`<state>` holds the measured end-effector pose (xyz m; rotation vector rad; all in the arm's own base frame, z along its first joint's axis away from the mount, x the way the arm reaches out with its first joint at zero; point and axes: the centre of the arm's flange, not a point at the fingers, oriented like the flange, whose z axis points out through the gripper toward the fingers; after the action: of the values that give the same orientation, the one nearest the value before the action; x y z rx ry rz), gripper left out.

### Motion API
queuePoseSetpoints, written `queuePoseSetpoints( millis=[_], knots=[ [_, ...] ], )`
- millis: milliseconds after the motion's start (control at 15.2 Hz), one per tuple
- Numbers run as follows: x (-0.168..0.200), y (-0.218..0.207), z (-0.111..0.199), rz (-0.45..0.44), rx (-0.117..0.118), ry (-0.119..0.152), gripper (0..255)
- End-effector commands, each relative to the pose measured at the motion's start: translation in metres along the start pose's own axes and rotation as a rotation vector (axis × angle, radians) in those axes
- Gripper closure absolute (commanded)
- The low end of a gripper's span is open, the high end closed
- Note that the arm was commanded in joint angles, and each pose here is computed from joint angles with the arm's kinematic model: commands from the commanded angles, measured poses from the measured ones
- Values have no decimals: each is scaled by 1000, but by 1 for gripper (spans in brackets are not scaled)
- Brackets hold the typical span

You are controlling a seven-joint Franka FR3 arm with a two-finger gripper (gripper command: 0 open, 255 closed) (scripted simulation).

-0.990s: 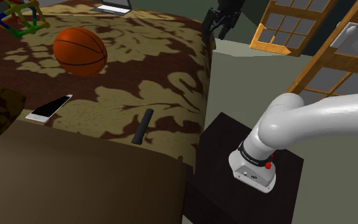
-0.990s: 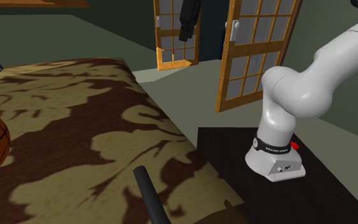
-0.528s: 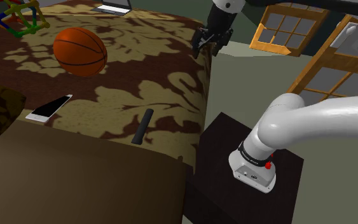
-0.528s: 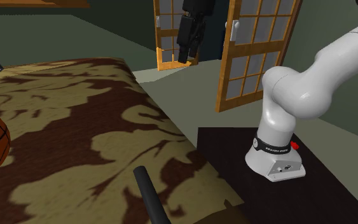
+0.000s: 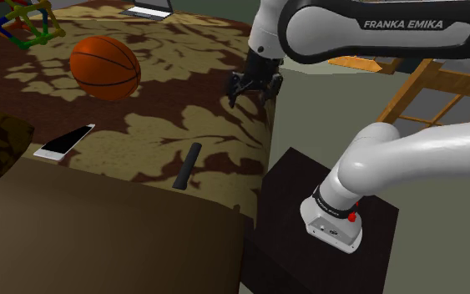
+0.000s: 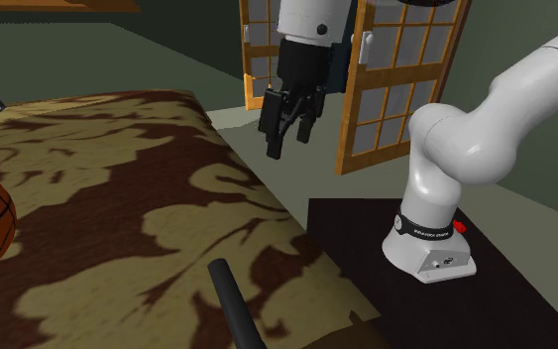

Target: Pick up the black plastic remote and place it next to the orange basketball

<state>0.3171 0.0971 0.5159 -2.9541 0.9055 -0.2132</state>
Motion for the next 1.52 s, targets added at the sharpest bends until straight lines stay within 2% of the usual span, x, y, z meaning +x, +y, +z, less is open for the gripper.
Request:
queuePoseSetpoints(
  millis=[0, 528, 1056, 1452],
  knots=[
    [-6, -18, 19, 67, -2, -9, 0],
    [-28, -89, 94, 308, -17, -43, 0],
    [-36, -163, 169, 549, -31, -77, 0],
    [-38, -166, 199, 562, -32, -79, 0]
  ],
)
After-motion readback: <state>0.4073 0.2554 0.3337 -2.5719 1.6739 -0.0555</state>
